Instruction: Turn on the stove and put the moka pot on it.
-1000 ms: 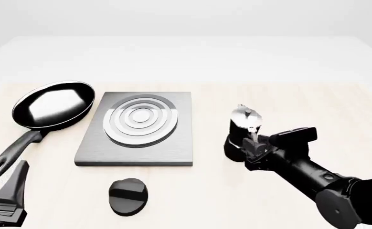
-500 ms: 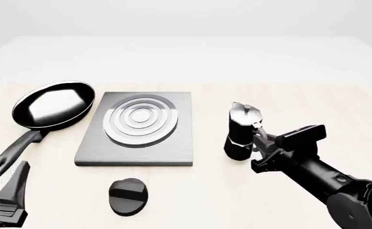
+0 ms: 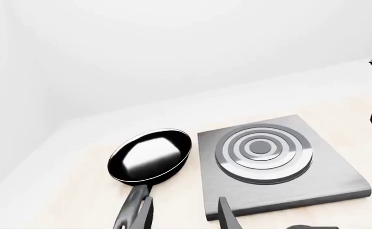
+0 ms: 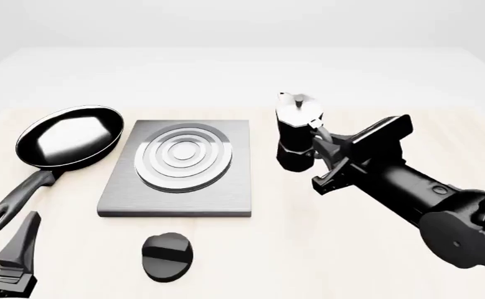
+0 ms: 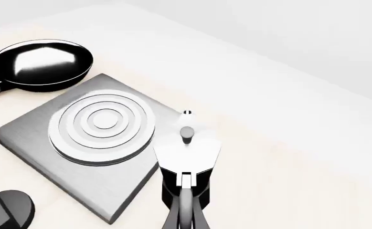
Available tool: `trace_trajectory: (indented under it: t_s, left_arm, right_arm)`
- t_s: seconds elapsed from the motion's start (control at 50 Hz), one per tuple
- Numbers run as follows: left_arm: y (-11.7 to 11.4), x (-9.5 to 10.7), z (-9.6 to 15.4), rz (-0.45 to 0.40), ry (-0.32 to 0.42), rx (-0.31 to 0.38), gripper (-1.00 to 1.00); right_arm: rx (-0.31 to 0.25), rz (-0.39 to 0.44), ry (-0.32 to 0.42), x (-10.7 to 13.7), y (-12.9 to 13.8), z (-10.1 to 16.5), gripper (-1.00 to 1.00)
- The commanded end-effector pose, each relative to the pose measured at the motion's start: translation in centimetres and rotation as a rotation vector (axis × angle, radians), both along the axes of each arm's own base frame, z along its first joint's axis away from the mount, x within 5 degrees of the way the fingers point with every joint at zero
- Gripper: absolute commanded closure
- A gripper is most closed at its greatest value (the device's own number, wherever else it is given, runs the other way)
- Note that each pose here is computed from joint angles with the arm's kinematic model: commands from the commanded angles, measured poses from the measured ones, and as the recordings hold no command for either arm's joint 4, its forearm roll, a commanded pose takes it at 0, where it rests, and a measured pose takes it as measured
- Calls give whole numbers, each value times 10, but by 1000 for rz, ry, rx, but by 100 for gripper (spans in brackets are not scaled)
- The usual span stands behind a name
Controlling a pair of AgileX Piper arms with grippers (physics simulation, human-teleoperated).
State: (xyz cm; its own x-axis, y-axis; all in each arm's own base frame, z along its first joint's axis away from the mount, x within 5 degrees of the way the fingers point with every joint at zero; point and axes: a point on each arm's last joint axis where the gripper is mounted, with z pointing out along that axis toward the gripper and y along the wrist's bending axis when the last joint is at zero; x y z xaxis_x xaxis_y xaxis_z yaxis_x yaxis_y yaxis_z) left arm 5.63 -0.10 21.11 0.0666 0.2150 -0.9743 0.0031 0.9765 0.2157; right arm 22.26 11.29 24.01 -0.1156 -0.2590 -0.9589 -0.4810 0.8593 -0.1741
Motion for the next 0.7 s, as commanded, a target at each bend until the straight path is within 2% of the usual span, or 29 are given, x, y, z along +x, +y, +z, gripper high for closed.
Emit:
trace_trajectory:
  t_s: [0.02,0.24,0.44,0.48,0.7]
  left_arm:
    - [0,0,-1,1,6,-2,-100]
    - [0,0,-1,-7,7,-1,-100]
    - [-1,0,-1,-17,13,-6,-100]
    - [-1,0,-1,-19,12,-5,-100]
    - [-1,0,-2,-19,17,-5,-100]
  right_arm:
    - [14,53,-45,18,25,28,100]
    - [58,126,-42,35,64,41,100]
    - [93,160,-13,60,100,37,100]
    - [111,170,2,63,108,35,100]
    - [132,205,18,75,138,32,100]
